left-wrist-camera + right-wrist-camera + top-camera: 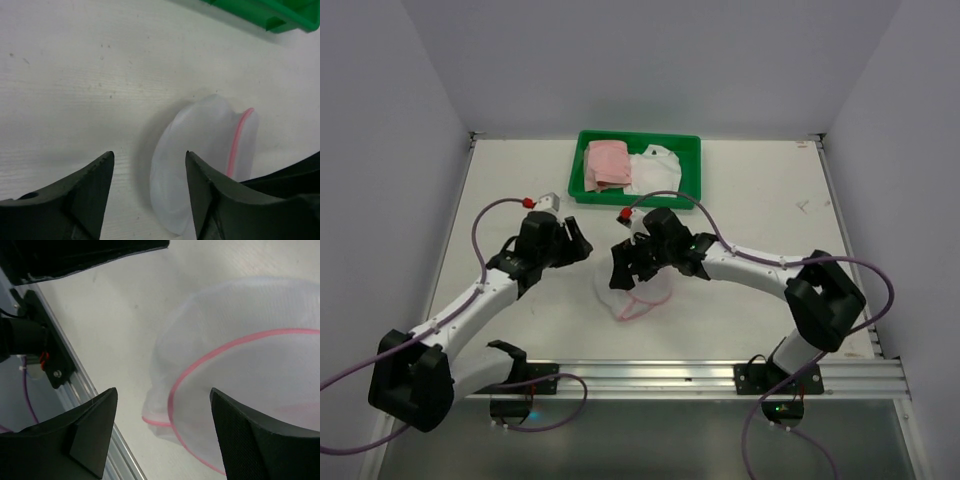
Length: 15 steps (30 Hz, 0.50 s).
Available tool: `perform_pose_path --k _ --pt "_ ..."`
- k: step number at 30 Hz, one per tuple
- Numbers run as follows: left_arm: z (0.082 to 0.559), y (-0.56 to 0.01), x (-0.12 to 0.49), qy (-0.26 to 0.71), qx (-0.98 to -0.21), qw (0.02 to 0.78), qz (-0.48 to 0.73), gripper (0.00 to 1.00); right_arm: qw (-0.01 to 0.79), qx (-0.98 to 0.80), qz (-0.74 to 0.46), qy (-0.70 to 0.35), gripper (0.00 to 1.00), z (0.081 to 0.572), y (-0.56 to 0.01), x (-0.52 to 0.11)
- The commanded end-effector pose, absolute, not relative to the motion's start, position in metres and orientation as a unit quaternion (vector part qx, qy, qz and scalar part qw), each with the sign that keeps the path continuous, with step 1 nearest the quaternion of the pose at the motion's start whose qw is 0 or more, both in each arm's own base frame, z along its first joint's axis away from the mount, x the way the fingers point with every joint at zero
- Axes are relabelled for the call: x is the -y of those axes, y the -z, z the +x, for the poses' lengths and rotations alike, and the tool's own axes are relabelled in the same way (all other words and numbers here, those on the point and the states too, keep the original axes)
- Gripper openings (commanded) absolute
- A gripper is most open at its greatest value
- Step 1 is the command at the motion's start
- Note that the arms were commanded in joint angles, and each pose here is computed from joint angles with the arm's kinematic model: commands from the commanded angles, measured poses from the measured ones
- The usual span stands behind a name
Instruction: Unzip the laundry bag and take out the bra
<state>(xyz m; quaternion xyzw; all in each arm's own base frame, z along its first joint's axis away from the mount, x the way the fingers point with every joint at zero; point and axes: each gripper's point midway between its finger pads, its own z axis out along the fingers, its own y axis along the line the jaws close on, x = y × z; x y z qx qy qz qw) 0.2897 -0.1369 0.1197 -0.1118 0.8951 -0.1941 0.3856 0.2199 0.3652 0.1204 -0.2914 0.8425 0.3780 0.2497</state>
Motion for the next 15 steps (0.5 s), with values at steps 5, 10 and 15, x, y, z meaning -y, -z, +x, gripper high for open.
perform_pose_path --k 5,10,15 --pt "0.268 -0.058 0.18 0.269 -0.911 0.303 -0.074 0.48 0.234 -0.843 -0.295 -0.383 0.75 0.224 -0.102 -0.376" --pt "0.268 -0.035 0.205 0.274 -0.918 0.281 -0.056 0.39 0.207 -0.84 -0.309 -0.395 0.75 0.217 -0.09 -0.383" --pt "0.273 -0.014 0.211 0.276 -0.92 0.27 -0.066 0.27 0.167 -0.849 -0.318 -0.387 0.75 0.207 -0.069 -0.382"
